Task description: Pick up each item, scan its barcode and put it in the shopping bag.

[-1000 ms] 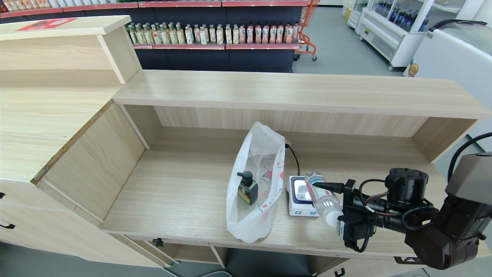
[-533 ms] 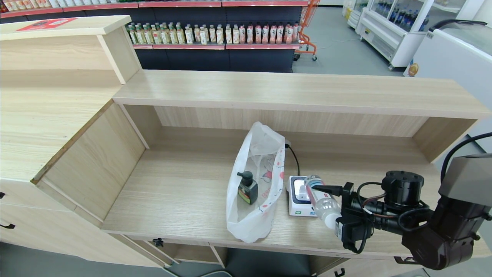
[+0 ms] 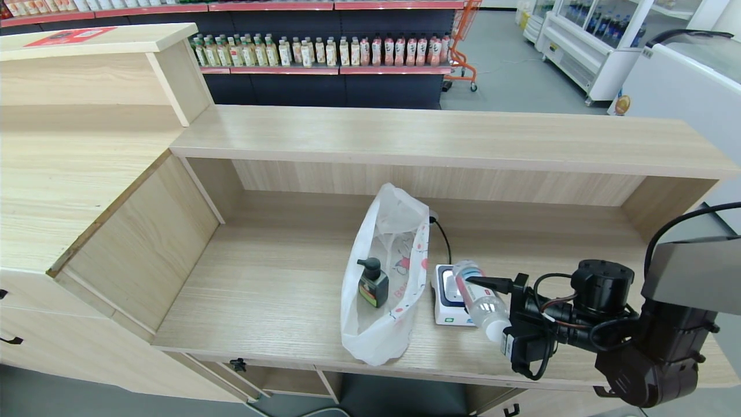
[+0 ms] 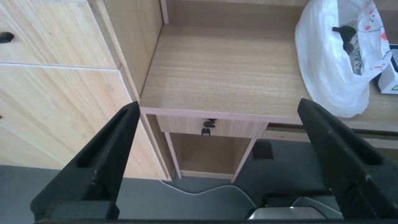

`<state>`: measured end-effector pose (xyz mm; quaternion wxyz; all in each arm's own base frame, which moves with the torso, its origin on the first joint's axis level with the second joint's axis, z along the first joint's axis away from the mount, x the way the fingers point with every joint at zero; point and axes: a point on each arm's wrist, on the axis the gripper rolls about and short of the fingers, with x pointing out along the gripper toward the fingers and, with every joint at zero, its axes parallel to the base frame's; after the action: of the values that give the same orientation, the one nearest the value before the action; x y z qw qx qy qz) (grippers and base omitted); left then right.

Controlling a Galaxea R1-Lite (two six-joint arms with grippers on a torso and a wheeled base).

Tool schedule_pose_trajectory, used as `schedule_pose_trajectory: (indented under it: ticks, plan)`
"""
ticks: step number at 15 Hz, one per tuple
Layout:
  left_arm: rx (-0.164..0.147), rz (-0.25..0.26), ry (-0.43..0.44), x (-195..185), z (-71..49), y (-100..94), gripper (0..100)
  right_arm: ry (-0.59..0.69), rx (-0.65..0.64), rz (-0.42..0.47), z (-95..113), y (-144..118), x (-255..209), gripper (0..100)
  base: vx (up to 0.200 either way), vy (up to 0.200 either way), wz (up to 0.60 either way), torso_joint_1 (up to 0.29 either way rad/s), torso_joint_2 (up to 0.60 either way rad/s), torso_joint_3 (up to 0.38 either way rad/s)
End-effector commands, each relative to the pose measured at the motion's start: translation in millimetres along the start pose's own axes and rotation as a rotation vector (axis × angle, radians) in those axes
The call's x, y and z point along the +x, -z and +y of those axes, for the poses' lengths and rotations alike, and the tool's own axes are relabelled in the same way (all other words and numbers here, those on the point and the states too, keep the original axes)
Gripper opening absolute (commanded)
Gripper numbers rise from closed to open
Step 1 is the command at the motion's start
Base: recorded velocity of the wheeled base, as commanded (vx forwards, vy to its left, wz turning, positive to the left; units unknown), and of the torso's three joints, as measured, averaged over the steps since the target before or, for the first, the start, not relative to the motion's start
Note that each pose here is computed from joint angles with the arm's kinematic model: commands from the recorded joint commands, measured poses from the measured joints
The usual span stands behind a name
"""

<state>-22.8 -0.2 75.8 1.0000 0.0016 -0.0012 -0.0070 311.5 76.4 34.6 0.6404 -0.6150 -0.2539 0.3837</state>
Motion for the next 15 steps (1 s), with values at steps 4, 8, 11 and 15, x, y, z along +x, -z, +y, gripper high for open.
schedule_pose_trajectory:
  ticks: [4,8,11,15]
  plan:
    - [0.000,-0.001,0.000,0,0.0,0.0,100,-0.007,0.018,-0.008,10,3,4,0,0.000,0.000,0.00,0.000,0.00,0.000]
    - [0.000,-0.001,0.000,0,0.0,0.0,100,-0.006,0.018,-0.019,10,4,5,0,0.000,0.000,0.00,0.000,0.00,0.000]
    - [0.001,-0.001,0.000,0,0.0,0.0,100,-0.004,0.016,-0.024,10,4,5,0,0.000,0.000,0.00,0.000,0.00,0.000]
    - [0.000,-0.001,0.000,0,0.0,0.0,100,0.054,0.050,-0.002,-17,-6,-2,0,0.000,0.000,0.00,0.000,0.00,0.000]
